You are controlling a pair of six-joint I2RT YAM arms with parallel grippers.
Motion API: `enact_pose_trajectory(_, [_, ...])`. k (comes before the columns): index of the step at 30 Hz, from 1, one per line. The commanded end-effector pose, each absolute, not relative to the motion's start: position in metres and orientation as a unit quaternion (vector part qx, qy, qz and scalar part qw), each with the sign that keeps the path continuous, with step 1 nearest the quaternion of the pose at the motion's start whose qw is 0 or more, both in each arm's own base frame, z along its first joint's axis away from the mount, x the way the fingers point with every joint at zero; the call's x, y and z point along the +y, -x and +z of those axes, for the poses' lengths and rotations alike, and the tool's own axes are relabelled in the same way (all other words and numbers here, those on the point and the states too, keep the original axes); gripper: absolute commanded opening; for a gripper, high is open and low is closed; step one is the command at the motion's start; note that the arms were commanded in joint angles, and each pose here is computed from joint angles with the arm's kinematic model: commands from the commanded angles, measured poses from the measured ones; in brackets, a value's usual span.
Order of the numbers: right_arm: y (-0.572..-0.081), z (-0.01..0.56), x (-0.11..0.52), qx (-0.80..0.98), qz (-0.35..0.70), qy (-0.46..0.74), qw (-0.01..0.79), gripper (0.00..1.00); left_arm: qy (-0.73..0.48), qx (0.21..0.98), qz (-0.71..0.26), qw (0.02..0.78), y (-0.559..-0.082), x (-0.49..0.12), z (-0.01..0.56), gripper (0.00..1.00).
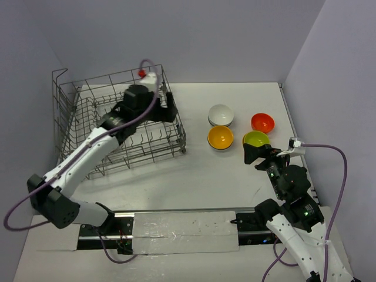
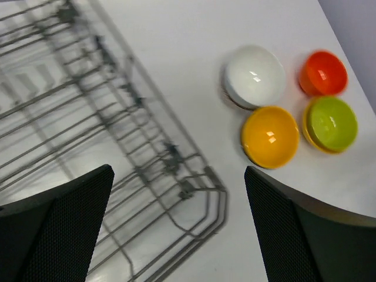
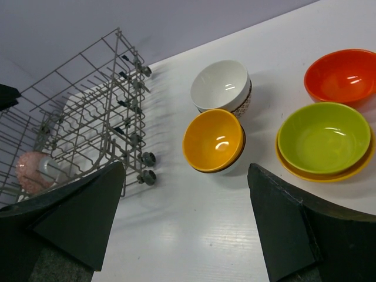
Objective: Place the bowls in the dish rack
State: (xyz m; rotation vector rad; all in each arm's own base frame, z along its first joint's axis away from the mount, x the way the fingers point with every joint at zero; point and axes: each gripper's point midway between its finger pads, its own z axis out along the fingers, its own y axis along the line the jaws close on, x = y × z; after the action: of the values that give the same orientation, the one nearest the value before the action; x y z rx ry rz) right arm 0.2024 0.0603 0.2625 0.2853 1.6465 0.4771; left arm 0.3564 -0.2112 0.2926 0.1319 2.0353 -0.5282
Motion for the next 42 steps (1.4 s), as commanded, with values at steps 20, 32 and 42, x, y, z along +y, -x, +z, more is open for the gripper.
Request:
enact_pose_trajectory(20, [-0.203,0.244,0.032,0.741,0.151,-0.216,0.618,0.93,-0.266,0.814,-0.182,0.483,-0.379,-0.470,0.200,0.94])
enact_pose_trajectory(32, [-0.212,0.234,0.037,0.751,0.151,-0.222,0.603,0.92,-0.265,0.817,-0.219,0.462,-0.373,-0.498,0.180,0.83])
enact_pose_trajectory(42, [-0.212,0.234,0.034,0.748,0.144,-0.232,0.605,0.92,-0.190,0.854,-0.253,0.413,-0.344,-0.519,0.155,0.76])
